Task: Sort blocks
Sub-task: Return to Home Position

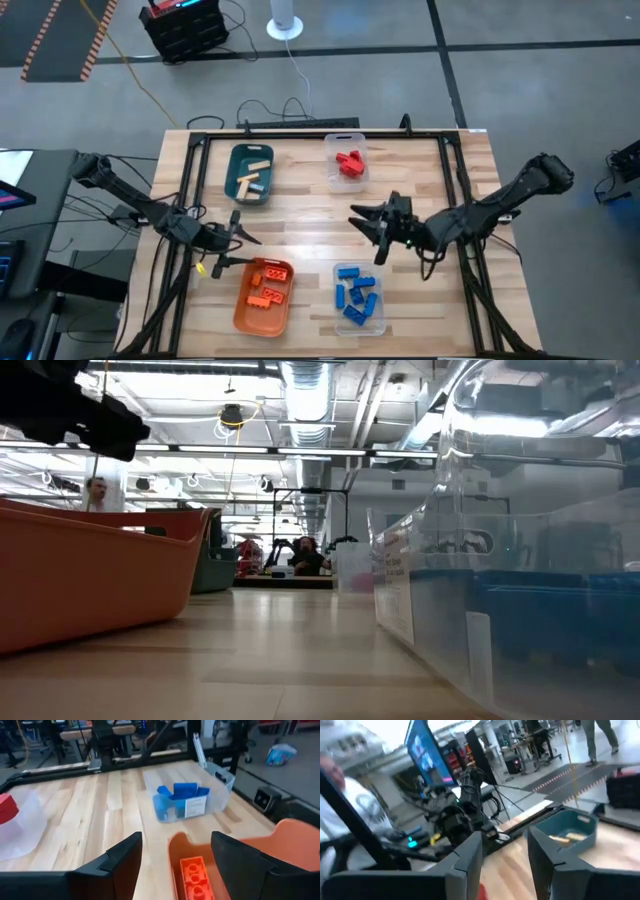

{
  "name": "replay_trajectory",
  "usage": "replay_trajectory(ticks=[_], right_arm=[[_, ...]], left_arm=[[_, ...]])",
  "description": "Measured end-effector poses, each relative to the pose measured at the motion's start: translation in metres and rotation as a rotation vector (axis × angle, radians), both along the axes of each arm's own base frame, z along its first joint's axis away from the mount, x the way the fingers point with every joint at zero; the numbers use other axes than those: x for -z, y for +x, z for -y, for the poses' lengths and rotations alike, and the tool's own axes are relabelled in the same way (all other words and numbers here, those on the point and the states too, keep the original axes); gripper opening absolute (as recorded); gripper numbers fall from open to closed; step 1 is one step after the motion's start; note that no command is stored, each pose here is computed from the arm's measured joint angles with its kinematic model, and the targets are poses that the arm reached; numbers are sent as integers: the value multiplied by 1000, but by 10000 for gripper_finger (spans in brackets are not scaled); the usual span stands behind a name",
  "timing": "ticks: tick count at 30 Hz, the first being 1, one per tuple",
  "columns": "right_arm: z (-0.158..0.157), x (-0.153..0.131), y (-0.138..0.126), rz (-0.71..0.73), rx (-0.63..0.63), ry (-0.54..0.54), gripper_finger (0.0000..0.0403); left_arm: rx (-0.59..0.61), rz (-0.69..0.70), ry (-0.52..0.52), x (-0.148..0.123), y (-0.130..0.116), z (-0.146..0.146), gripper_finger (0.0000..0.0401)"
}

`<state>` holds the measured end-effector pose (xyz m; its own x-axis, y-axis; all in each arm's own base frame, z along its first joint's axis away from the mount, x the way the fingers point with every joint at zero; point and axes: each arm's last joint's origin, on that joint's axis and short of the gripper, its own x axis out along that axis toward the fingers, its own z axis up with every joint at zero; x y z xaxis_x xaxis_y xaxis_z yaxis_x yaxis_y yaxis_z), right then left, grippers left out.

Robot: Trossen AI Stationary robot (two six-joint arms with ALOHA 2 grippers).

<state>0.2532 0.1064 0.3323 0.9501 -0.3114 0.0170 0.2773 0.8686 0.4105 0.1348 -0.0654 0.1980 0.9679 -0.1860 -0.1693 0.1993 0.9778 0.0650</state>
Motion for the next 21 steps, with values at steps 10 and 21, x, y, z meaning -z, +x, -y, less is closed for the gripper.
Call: replay_trajectory(ticks=[10, 21], right_arm=[[29, 15, -10, -135, -30, -58, 136], [64, 121, -42, 46, -192, -40, 136]], left_arm=[[-8, -89, -27, 5, -12, -5, 231], [-27, -143, -108, 7, -36, -9, 231]])
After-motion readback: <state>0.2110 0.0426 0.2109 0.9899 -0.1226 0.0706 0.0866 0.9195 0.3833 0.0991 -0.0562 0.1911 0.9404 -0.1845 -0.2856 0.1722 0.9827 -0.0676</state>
